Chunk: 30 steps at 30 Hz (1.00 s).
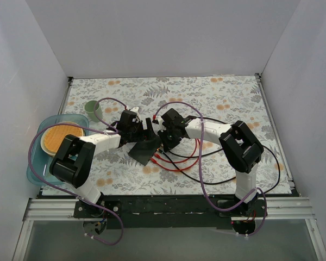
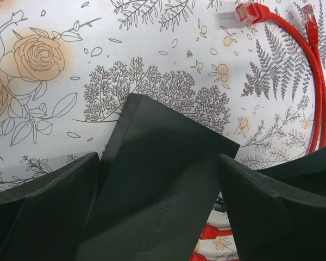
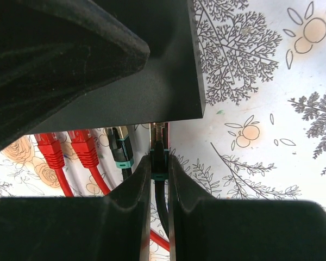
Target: Insert the plug into the switch port
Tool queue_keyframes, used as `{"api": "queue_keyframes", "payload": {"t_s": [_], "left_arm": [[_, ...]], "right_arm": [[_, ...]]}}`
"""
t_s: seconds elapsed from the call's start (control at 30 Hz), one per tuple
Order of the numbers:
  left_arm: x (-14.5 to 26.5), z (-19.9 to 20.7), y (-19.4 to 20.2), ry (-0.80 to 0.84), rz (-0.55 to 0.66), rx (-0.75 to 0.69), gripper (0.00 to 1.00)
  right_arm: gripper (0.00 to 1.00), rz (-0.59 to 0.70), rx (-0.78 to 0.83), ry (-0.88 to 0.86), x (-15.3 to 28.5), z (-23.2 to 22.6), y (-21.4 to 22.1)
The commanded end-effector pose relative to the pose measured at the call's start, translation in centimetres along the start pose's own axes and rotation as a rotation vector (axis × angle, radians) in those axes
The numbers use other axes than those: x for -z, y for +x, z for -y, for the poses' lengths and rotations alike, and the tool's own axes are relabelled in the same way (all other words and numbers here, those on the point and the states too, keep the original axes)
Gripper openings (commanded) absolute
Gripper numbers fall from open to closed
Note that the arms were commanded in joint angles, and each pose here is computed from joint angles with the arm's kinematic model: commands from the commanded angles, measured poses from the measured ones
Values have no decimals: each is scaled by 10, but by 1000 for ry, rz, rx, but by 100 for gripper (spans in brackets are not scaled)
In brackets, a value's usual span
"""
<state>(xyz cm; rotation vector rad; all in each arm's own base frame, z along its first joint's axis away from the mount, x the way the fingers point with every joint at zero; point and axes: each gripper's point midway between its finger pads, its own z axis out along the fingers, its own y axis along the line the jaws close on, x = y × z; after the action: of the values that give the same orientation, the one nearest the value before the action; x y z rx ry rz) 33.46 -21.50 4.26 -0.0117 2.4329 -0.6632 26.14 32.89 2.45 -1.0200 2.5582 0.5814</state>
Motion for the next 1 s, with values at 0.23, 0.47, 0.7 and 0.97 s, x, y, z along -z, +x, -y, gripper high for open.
{"api": "queue_keyframes", "payload": {"t_s": [0.23, 0.47, 0.7, 0.97], "left_arm": [[-3, 8, 29, 72, -111, 9, 83], [-5, 12, 30, 108, -114, -7, 72], [-1, 24, 32, 183, -122, -20, 68], [12, 47, 29, 318, -95, -58, 68]], "right_arm": [[1, 32, 55, 88, -16, 14, -7], [1, 133, 89, 72, -22, 11, -14], [1, 184, 91, 82, -24, 13, -21], [1, 258, 175, 52, -18, 0, -31]]}}
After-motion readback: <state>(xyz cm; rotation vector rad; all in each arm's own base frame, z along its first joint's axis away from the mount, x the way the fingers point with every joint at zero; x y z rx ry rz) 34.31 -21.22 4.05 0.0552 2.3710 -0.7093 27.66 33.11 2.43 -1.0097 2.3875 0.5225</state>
